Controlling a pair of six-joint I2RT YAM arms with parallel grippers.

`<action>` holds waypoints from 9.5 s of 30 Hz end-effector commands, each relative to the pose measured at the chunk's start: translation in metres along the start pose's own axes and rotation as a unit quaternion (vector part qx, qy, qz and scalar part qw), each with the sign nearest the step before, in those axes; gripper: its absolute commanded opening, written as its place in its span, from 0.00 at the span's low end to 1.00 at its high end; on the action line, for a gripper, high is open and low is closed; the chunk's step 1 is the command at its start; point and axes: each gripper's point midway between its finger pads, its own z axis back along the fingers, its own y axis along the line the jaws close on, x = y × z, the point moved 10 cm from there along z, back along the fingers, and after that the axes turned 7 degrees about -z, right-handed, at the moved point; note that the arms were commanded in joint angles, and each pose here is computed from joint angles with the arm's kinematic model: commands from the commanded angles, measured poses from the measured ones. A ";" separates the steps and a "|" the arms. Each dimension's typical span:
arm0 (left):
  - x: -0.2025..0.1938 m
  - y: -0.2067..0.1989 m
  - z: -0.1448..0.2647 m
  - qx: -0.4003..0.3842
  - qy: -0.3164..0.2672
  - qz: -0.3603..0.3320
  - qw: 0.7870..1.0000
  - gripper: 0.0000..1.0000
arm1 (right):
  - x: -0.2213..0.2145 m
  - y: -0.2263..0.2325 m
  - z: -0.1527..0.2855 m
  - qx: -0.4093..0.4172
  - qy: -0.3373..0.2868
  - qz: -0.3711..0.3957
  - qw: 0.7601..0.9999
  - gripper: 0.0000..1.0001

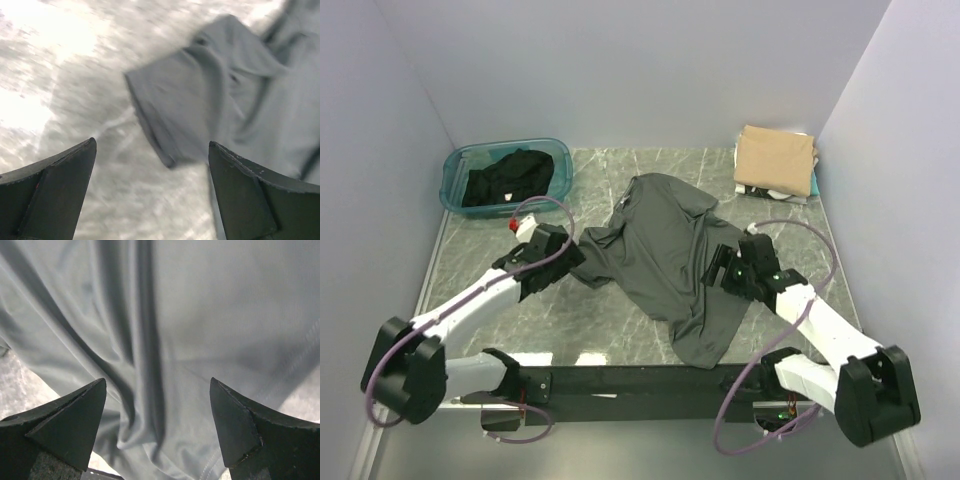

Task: Fold and stack the t-shirts
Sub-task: Flatten the tshirt out, then fold the tshirt

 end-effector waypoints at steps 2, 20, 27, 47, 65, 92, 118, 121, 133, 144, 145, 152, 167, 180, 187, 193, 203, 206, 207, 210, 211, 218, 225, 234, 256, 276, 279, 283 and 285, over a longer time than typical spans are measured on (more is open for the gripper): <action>0.016 0.004 -0.019 -0.008 0.013 0.006 1.000 1.00 | -0.010 -0.007 0.007 0.004 -0.011 -0.021 1.000 0.90; 0.011 0.004 -0.087 0.023 0.089 -0.026 0.995 0.47 | -0.013 -0.012 0.006 -0.004 -0.017 -0.018 1.000 0.90; 0.004 0.005 -0.088 -0.001 0.100 -0.034 0.994 0.01 | -0.008 -0.012 0.000 -0.027 -0.022 -0.021 0.999 0.90; -0.038 0.082 0.002 0.049 0.019 0.068 0.996 0.01 | 0.065 0.033 -0.113 -0.130 0.052 0.017 0.990 0.90; -0.032 0.056 0.018 -0.081 0.016 0.078 0.994 0.01 | 0.151 0.099 -0.088 -0.111 -0.039 0.079 0.990 0.89; -0.025 0.053 0.022 -0.095 -0.007 0.047 0.994 0.01 | 0.013 -0.035 -0.034 -0.176 0.025 -0.077 0.981 0.15; -0.022 0.053 0.022 -0.083 -0.011 0.045 0.995 0.01 | 0.044 -0.005 0.033 -0.246 -0.057 -0.035 0.967 0.63; -0.022 0.053 0.021 -0.080 -0.006 0.043 0.996 0.01 | 0.024 -0.020 0.034 -0.245 -0.052 -0.051 0.967 0.64; -0.023 0.052 0.022 -0.088 -0.005 0.045 0.995 0.01 | -0.021 -0.058 0.018 -0.222 -0.034 -0.157 0.962 0.62; -0.023 0.053 0.022 -0.081 -0.006 0.044 0.996 0.01 | -0.020 -0.066 -0.001 -0.230 -0.025 -0.158 0.960 0.46; -0.023 0.053 0.022 -0.081 -0.006 0.044 0.996 0.01 | -0.018 -0.065 -0.001 -0.229 -0.027 -0.156 0.960 0.45; -0.020 0.053 0.024 -0.081 -0.017 0.047 0.995 0.01 | -0.019 -0.064 -0.003 -0.219 -0.020 -0.155 0.963 0.27; 0.090 -0.005 0.133 -0.193 -0.212 0.090 0.954 0.01 | 0.068 0.012 0.144 -0.062 -0.258 -0.107 0.958 0.00; 0.169 -0.004 0.344 -0.358 -0.442 0.095 0.817 0.01 | 0.075 0.048 0.325 0.100 -0.431 -0.068 0.894 0.00; 0.170 0.009 0.422 -0.441 -0.493 0.039 0.749 0.01 | 0.043 0.043 0.386 0.177 -0.454 -0.035 0.873 0.00; 0.166 0.018 0.442 -0.446 -0.514 0.033 0.732 0.01 | 0.027 0.038 0.400 0.201 -0.457 -0.023 0.866 0.00; 0.183 -0.024 0.324 -0.353 -0.452 0.032 0.819 0.01 | 0.064 0.046 0.319 0.128 -0.409 -0.048 0.902 0.00; 0.187 -0.040 0.250 -0.277 -0.413 0.018 0.867 0.01 | 0.088 0.051 0.271 0.084 -0.389 -0.060 0.915 0.00; 0.187 -0.044 0.230 -0.256 -0.404 0.014 0.878 0.01 | 0.093 0.051 0.256 0.070 -0.382 -0.063 0.919 0.00; 0.188 -0.062 0.154 -0.197 -0.361 -0.027 0.911 0.01 | 0.118 0.050 0.192 -0.004 -0.356 -0.078 0.931 0.00; 0.187 -0.067 0.134 -0.188 -0.348 -0.040 0.918 0.01 | 0.123 0.048 0.178 -0.023 -0.352 -0.080 0.932 0.00; 0.187 -0.119 -0.014 -0.161 -0.246 -0.112 0.949 0.01 | 0.172 0.038 0.067 -0.049 -0.282 -0.055 0.957 0.00; 0.191 -0.153 -0.110 -0.134 -0.183 -0.144 0.963 0.01 | 0.219 0.014 -0.017 -0.109 -0.204 -0.055 0.971 0.00; 0.189 -0.163 -0.149 -0.125 -0.167 -0.146 0.967 0.01 | 0.251 -0.002 -0.062 -0.119 -0.171 -0.062 0.976 0.00; 0.093 -0.105 -0.048 -0.029 -0.119 -0.045 0.992 0.01 | 0.218 -0.008 -0.032 -0.112 -0.139 -0.056 0.982 0.00; 0.012 -0.064 0.009 0.008 -0.078 0.039 0.996 0.01 | 0.190 -0.014 -0.006 -0.122 -0.136 -0.050 0.982 0.00; 0.001 -0.056 0.014 0.027 -0.070 0.049 0.996 0.01 | 0.189 -0.015 -0.007 -0.121 -0.134 -0.049 0.982 0.00; -0.014 -0.050 0.016 0.026 -0.057 0.049 0.997 0.01 | 0.185 -0.017 -0.008 -0.124 -0.130 -0.051 0.982 0.00; -0.022 -0.045 0.014 0.029 -0.049 0.047 0.997 0.01 | 0.182 -0.018 -0.006 -0.125 -0.130 -0.052 0.982 0.00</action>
